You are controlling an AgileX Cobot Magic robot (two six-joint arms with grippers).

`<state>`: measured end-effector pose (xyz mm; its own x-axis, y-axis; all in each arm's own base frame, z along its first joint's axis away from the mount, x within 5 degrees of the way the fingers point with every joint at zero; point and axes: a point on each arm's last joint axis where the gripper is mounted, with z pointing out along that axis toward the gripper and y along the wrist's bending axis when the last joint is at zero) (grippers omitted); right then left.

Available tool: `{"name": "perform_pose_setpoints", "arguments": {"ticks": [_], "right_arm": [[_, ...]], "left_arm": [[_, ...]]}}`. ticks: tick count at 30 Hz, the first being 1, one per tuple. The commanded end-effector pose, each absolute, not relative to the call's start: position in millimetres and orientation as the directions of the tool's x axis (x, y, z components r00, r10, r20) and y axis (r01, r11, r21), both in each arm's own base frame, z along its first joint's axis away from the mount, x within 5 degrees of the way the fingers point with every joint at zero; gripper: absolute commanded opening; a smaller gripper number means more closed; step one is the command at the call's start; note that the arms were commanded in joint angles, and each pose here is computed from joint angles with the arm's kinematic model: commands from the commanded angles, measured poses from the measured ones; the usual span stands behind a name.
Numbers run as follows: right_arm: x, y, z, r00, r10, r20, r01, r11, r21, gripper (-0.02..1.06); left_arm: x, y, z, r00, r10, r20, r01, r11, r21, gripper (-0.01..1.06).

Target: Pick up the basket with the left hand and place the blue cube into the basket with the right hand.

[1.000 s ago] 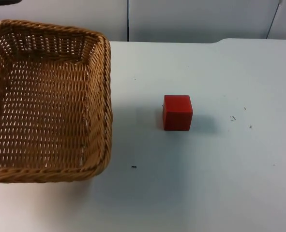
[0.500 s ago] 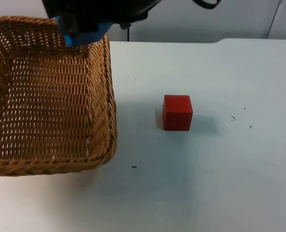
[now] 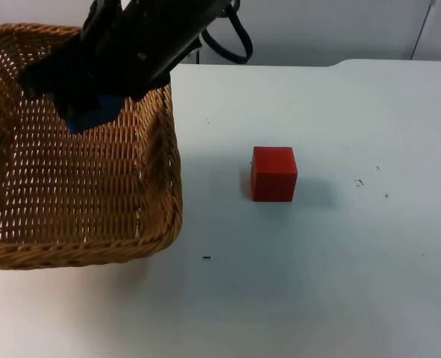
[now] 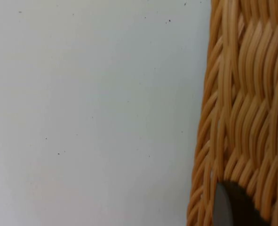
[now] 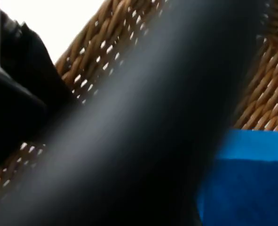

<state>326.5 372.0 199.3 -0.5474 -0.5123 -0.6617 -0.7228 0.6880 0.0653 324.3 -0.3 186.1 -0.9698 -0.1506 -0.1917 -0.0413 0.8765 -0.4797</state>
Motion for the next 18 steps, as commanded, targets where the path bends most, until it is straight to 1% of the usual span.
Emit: {"name": "perform_pose_setpoints", "arguments": {"ticks": [1,13,16,17,18], "right_arm": [[327.6,376.9,197.1,-0.533,-0.517,-0.670,-0.731,0.680,0.057,0.00],[332.4,379.7,170.3,-0.539,-0.546,-0.641,-0.734,0.678,0.039,0.01],[333.4,380.4,171.3,-0.528,-0.540,-0.655,-0.735,0.677,0.035,0.11],[333.4,380.4,171.3,-0.528,-0.540,-0.655,-0.735,0.677,0.035,0.11],[333.9,381.0,171.9,-0.523,-0.535,-0.663,-0.735,0.677,0.035,0.17]], "left_arm": [[326.3,-3.9,191.8,-0.966,-0.163,-0.202,-0.040,0.862,-0.505,0.00],[326.1,-4.5,192.1,-0.966,-0.160,-0.201,-0.036,0.859,-0.511,0.00],[326.0,-4.6,192.1,-0.967,-0.159,-0.200,-0.036,0.858,-0.512,0.00],[326.0,-4.6,192.1,-0.967,-0.159,-0.200,-0.036,0.858,-0.512,0.00],[326.0,-4.6,192.1,-0.967,-0.159,-0.200,-0.036,0.858,-0.512,0.00]]}}
